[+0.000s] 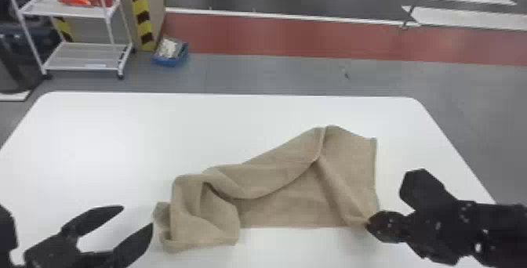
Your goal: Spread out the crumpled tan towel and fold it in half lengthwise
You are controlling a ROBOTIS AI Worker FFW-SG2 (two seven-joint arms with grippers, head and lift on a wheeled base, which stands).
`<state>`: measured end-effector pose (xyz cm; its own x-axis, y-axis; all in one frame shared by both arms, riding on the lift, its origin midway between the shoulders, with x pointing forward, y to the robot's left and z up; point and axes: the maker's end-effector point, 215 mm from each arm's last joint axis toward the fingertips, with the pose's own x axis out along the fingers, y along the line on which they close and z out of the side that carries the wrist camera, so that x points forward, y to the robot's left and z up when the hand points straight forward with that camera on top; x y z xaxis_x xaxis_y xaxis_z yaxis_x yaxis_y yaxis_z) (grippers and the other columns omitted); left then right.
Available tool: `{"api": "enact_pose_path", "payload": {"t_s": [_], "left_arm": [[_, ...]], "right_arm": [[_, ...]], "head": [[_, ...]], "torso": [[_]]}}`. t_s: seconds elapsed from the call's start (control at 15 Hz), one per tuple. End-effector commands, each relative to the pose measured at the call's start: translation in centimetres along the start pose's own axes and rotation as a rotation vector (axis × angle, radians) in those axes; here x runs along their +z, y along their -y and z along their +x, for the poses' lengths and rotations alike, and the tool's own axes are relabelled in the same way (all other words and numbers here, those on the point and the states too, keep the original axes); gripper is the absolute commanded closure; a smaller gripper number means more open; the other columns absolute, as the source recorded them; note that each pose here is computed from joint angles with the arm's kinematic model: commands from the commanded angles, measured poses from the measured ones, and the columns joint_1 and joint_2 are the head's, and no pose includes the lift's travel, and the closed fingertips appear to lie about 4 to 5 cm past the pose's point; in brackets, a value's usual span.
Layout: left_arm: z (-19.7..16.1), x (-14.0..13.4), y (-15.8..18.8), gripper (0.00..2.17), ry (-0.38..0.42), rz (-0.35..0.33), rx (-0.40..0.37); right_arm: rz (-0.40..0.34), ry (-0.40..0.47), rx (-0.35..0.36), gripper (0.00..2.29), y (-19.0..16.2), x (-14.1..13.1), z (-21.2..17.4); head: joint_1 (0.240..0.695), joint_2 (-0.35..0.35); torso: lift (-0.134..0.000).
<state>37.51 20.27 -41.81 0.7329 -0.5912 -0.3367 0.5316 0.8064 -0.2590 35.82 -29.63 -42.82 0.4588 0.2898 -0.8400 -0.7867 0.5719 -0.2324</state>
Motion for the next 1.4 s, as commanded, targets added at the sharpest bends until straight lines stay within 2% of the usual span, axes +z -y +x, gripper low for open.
{"api": "enact_pose_path", "payload": {"t_s": [0.0,0.27,0.47,0.8,1.0,1.07,1.33], "left_arm": [[0.4,-1.4,0.2,0.21,-0.049,-0.061,-0.004],[0.4,-0.6,2.3,0.21,-0.065,-0.101,-0.037],[1.2,-1.3,3.5,0.21,-0.096,-0.105,-0.048],[0.7,0.9,4.7,0.21,-0.095,-0.093,-0.05],[0.1,1.3,5.3,0.21,-0.109,-0.105,-0.052],[-0.2,0.9,5.5,0.21,-0.127,-0.12,-0.05],[0.5,-0.5,6.6,0.21,-0.166,-0.109,-0.049]], "right_arm": [[0.004,-0.011,0.015,1.54,-0.2,-0.4,0.6],[-0.002,-0.017,0.024,1.54,-0.5,-0.3,1.2],[0.0,-0.021,0.027,1.54,-0.6,-0.4,1.4],[-0.001,-0.031,0.036,1.54,-0.5,-0.7,2.1],[-0.01,-0.028,0.035,1.54,-0.4,-0.2,2.3],[-0.009,-0.028,0.036,1.54,-0.4,-0.2,2.4],[-0.011,-0.03,0.038,1.54,-0.4,-0.2,2.5]], "head": [[0.695,-0.145],[0.695,-0.16],[0.695,-0.176],[0.695,-0.205],[0.695,-0.208],[0.695,-0.208],[0.695,-0.214]], "torso": [[-0.124],[-0.124],[-0.124],[-0.124],[-0.124],[-0.124],[-0.124]]}}
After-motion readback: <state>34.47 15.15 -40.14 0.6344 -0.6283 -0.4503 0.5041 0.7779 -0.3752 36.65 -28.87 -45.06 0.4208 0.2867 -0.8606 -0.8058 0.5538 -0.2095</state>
